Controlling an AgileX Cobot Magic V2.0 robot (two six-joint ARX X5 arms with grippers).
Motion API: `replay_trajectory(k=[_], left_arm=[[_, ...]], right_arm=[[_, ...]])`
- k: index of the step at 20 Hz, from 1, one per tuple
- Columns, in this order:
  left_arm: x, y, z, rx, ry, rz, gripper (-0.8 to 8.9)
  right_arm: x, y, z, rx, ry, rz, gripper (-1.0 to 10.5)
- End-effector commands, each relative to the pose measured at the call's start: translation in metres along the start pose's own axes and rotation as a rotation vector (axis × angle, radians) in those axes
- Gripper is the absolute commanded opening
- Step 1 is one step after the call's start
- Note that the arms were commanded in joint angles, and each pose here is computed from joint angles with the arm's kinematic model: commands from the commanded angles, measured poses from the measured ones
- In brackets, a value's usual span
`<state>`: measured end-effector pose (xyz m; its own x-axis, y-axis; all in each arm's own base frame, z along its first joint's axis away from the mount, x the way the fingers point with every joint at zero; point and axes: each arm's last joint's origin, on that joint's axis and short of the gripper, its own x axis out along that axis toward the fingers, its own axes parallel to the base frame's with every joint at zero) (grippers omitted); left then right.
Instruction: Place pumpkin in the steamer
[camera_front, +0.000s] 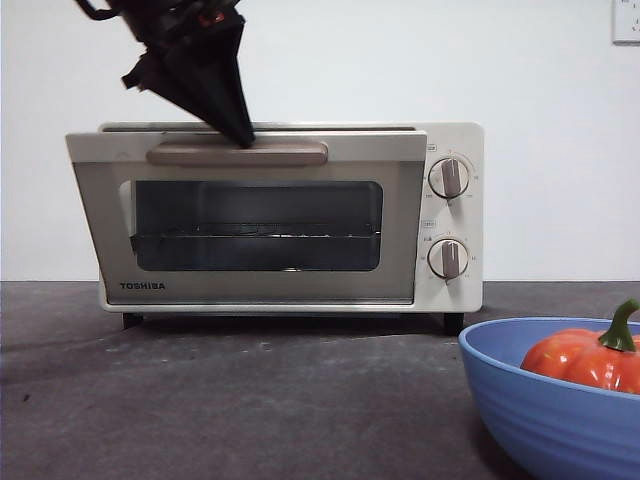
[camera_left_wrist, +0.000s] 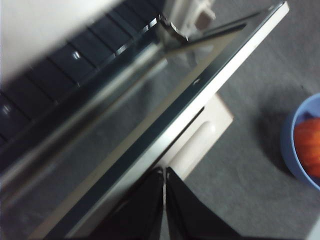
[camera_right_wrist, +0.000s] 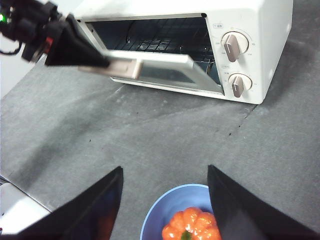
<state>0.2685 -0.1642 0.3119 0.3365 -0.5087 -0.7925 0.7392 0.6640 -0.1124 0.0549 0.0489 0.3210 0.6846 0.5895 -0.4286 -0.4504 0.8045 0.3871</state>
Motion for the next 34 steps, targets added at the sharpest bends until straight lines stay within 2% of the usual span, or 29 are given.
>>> replay_trajectory(k=[1, 14, 21, 34], left_arm=[[0.015, 0.005, -0.014, -0.046, 0.031, 0.054, 0.16], [0.034, -0.009, -0.084, -0.170, -0.096, 0.070, 0.16], [0.048, -0.017, -0.103, -0.177, -0.042, 0.047, 0.16], [0.052, -0.031, -0.113, -0.155, 0.015, 0.013, 0.15]], right_arm=[[-0.001, 0.002, 0.003, 0.007, -0.016, 0.011, 2.6], [-0.001, 0.002, 0.003, 0.004, -0.019, 0.011, 2.6], [-0.001, 0.002, 0.003, 0.004, -0.019, 0.011, 2.6], [-0.001, 0.002, 0.003, 0.014, -0.015, 0.015, 2.6]])
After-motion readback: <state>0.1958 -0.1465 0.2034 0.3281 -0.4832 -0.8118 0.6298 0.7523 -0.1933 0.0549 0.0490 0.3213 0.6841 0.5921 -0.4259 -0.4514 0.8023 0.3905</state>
